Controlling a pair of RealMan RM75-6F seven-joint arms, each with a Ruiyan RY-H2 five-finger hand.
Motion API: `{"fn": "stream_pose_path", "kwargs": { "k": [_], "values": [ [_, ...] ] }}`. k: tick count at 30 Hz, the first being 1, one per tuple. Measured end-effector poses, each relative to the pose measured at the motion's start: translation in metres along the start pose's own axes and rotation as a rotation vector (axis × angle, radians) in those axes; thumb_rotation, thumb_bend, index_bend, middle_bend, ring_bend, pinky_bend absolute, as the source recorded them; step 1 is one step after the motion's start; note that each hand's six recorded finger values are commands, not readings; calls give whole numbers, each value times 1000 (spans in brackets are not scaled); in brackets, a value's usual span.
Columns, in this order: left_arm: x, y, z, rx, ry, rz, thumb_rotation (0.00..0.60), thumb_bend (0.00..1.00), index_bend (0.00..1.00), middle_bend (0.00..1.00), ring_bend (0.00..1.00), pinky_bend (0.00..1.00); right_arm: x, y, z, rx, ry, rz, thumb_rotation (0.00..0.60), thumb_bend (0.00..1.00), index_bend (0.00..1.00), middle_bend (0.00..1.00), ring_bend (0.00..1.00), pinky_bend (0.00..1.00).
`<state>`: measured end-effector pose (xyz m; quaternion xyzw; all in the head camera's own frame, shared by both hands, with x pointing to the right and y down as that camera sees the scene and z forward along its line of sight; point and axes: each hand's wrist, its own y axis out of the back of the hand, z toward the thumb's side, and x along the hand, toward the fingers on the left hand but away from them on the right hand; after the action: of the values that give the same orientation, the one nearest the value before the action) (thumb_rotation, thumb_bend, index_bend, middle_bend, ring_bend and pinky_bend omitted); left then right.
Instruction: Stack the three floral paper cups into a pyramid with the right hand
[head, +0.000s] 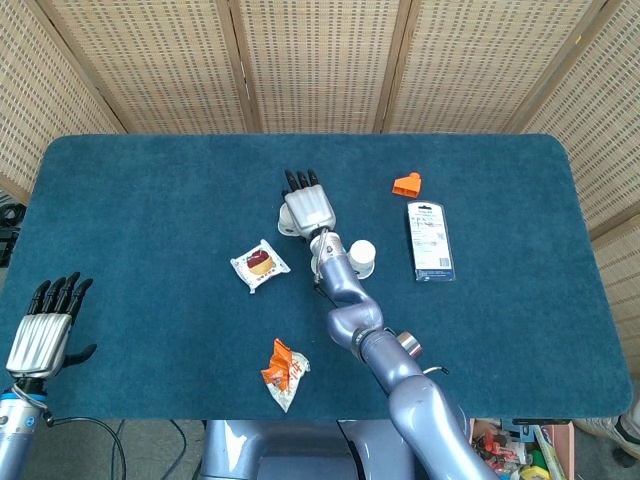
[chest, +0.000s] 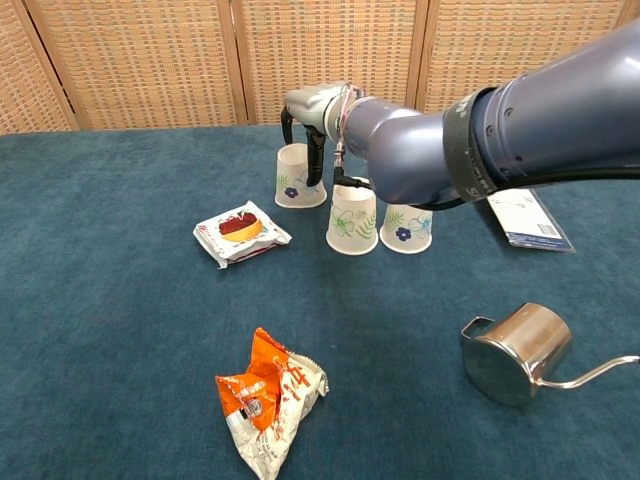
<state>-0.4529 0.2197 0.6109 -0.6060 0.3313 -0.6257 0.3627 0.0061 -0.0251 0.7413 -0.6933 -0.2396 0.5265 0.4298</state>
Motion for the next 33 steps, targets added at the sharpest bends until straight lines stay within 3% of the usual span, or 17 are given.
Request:
{"fn": "stream_pose_path", "kwargs": {
  "k": [15, 33],
  "values": [
    [-2, 3, 1, -7, -7, 12, 600, 199, 0, 0, 0, 0, -1, 12, -2, 5, 0, -38, 600, 42, 555, 86, 0, 0],
    [-7, 5, 6, -26, -40, 12, 600, 200, 0, 0, 0, 0, -1, 68, -16, 36, -3, -176, 600, 42, 555, 77, 0, 0]
  ]
}}
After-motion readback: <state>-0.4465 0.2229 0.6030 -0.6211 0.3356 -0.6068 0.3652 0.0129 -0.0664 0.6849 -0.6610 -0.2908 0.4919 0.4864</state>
